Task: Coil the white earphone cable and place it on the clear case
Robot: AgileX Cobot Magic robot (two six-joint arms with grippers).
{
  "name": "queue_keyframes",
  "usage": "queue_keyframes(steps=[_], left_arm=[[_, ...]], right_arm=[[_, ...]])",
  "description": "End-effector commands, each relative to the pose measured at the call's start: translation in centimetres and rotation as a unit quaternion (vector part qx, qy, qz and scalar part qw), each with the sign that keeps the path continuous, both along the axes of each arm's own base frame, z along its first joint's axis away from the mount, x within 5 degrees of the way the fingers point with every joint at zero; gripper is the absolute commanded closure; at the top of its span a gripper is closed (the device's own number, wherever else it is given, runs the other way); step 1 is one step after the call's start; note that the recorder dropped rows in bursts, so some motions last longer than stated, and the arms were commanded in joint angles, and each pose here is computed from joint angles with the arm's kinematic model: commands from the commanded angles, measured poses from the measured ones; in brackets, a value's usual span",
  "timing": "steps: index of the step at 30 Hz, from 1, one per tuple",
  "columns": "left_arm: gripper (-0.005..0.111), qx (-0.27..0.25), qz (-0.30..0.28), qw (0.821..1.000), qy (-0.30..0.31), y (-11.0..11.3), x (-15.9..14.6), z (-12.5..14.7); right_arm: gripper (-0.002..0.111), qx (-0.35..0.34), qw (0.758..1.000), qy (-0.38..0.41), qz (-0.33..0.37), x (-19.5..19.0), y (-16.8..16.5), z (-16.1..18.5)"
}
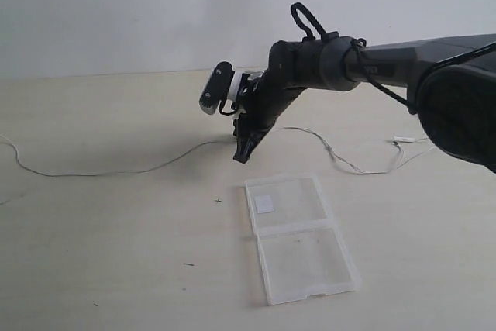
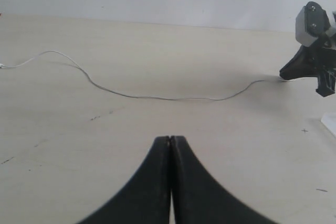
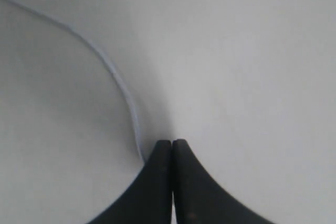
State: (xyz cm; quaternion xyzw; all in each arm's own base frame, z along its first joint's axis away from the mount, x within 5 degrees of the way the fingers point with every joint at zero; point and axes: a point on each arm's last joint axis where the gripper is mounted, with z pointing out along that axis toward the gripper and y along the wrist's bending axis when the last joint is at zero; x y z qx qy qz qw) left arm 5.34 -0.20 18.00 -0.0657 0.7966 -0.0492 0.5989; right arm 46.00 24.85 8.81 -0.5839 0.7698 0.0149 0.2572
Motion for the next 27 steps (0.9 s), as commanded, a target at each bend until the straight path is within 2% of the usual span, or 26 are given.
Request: queue_keyframes(steps=[1,7,14,27], left_arm=[[0.107,-0.004,0.003,1.0,-0.005,0.0,0.0,0.1],[0.107,-0.004,0.003,1.0,-0.005,0.0,0.0,0.1],[0.107,-0.004,0.003,1.0,-0.005,0.0,0.0,0.1],[0.107,-0.004,0.003,1.0,-0.005,0.0,0.0,0.1]], right_arm=[[0.108,-0.093,0.986,0.13,0.042,-2.5,-1.4,-1.7],[0.108,-0.114,0.975,0.182,0.05,-3.5,-1.8,-1.7],[0.108,-0.112,0.977,0.172,0.052,-3.4,-1.7,-1.0],[0.108,-0.073,0.992,0.088,0.054,-1.9,-1.0,5.4]])
